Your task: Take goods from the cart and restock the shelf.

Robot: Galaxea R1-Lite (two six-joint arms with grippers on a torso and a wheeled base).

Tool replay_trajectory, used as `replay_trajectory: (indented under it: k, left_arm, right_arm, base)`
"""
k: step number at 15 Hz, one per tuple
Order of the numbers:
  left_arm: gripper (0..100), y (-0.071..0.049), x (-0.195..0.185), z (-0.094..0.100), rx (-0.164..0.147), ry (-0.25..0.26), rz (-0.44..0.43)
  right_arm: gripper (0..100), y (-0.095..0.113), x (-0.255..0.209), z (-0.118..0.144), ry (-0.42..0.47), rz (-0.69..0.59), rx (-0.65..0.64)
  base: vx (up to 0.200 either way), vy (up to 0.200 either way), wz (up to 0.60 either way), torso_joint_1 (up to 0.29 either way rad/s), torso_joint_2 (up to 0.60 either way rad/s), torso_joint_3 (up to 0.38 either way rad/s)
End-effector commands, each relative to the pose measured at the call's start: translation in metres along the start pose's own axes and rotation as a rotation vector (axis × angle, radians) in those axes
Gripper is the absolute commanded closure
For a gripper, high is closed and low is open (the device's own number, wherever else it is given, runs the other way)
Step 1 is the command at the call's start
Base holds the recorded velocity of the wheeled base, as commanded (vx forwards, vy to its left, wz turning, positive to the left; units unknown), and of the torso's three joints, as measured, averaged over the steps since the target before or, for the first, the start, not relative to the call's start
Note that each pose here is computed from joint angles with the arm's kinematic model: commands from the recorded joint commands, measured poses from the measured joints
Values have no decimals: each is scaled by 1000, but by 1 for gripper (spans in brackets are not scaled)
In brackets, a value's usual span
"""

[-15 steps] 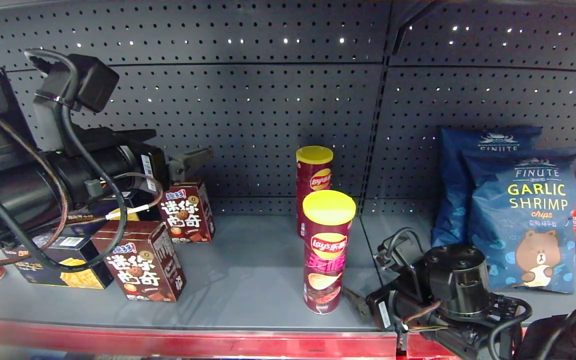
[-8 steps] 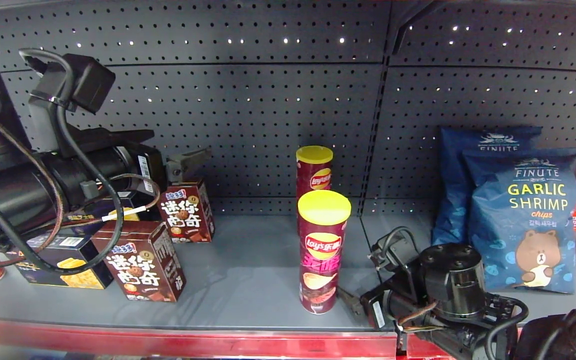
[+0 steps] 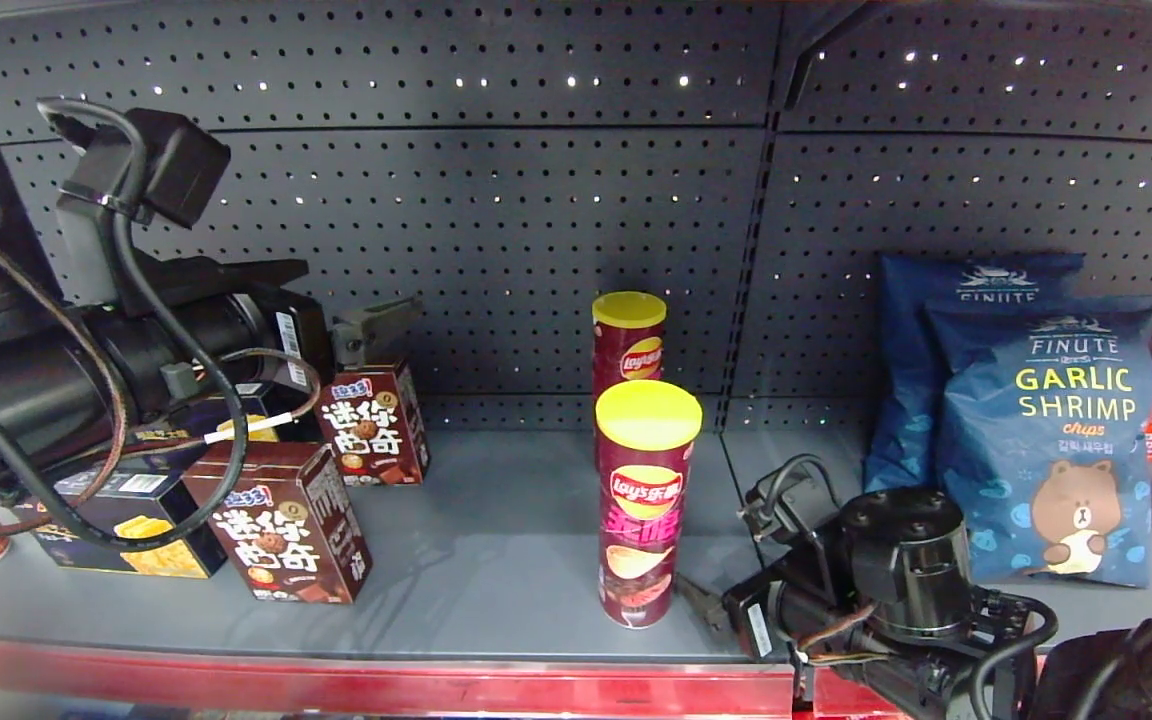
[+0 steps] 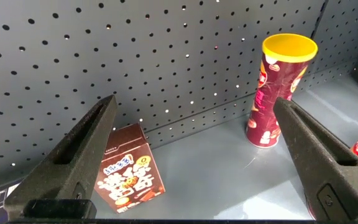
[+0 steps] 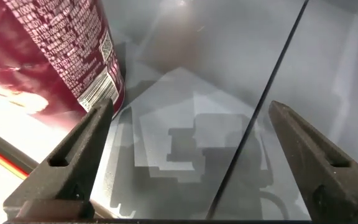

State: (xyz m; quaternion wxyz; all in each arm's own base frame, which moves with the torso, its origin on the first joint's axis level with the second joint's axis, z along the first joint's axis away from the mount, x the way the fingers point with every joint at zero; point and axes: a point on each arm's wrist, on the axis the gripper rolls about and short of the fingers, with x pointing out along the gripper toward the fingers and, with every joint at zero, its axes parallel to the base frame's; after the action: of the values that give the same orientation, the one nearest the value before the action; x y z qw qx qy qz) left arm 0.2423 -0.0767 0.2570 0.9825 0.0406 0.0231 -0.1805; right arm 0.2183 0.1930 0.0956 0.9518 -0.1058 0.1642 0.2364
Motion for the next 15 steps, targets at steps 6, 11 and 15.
replay_trajectory:
  k: [6, 11, 15]
  left_arm:
    - [0, 0, -3, -7, -2, 23, -1]
    - [0, 0, -2, -8, -2, 24, -1]
    - [0, 0, -2, -8, -2, 26, -1]
  right_arm:
    - [0, 0, 3, 1, -4, 0, 1]
    - [0, 0, 3, 2, -6, 2, 1]
    - [0, 1, 6, 4, -13, 3, 3]
  base:
    - [0, 0, 0, 0, 0, 0]
    - [0, 0, 0, 0, 0, 0]
    - [0, 0, 0, 0, 0, 0]
